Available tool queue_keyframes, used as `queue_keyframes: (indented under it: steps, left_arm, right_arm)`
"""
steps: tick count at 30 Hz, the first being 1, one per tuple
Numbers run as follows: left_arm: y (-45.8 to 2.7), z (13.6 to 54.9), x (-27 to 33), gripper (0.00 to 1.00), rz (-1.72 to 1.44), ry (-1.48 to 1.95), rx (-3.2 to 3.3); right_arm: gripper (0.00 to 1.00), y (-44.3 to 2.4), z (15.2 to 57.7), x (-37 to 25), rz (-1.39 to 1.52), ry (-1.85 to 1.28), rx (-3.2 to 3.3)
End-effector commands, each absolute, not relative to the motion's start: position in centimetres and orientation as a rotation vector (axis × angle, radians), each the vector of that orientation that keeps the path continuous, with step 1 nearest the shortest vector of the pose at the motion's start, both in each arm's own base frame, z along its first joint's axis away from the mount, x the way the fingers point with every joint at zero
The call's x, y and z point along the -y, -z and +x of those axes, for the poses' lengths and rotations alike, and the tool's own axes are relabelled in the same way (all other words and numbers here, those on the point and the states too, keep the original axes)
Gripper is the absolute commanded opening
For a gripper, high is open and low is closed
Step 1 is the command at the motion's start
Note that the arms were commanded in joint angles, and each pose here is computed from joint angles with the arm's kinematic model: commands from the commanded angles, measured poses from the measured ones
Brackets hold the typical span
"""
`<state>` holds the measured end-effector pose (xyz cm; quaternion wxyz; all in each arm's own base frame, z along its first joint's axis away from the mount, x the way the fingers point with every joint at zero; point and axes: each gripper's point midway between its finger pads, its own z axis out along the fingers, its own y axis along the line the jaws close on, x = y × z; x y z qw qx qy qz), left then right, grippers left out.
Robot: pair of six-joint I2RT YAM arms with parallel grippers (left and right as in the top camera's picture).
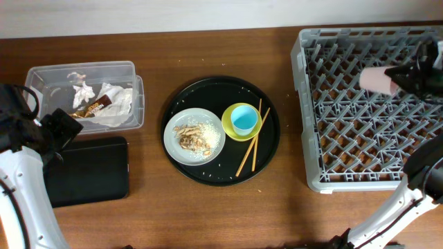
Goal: Sort waste into correct bins and load items into the dishwasher rack
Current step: 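Carry the pink cup to the dish rack and place it upside down, then release the pink cup and move the right gripper to the blue cup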
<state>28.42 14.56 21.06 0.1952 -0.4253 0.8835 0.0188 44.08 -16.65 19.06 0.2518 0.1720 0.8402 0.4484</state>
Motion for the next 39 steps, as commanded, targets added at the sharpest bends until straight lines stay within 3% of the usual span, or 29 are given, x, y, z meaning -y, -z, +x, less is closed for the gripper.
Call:
queue_keyframes:
  steps: [1, 14, 20, 25, 26, 29, 35, 37, 39]
  left_arm:
    - [-21.7, 28.4, -14.8, 0.99, -1.202, -0.061, -2.449]
    - [-21.7, 28.4, -14.8, 1.00, -1.202, -0.061, -2.449]
    - [-21.7, 28.4, -14.8, 0.99, -1.202, -0.061, -2.449]
    - [-21.7, 28.4, -14.8, 0.99, -1.202, -0.061, -2.449]
    - [-21.7, 28.4, -14.8, 0.99, -1.202, -0.062, -2.449]
    - [-21.7, 28.4, -14.8, 0.99, -1.202, -0.061, -2.449]
    - [-21.7, 28.4, -14.8, 0.99, -1.202, -0.061, -2.449]
    - [-21.7, 28.4, -14.8, 0.99, -1.202, -0.061, -2.449]
    - [-21.7, 28.4, -14.8, 0.99, -1.202, -0.061, -2.449]
  right_arm:
    - [0.04, -18.0, 44.2, 16.0, 0.394, -1.312, -2.183]
    - [0.05, -13.6, 41.9, 17.0, 0.562, -1.388, -2.176]
    - [0.10, -13.6, 39.8, 20.4, 0.708, -1.375, -2.134]
    - [0.20, -15.6, 38.6, 22.4, 0.767, -1.350, -2.095]
    - [0.22, -17.6, 37.9, 23.3, 0.784, -1.312, -2.080]
    - [0.22, -17.6, 36.0, 25.1, 0.989, -1.160, -2.202]
    - [0.21, -27.4, 35.0, 22.0, 0.759, -0.867, -2.205]
    - [0.04, -24.9, 37.3, 20.2, 0.738, -0.681, -2.380]
    - [0.04, -20.3, 39.8, 18.0, 0.745, -0.429, -2.601]
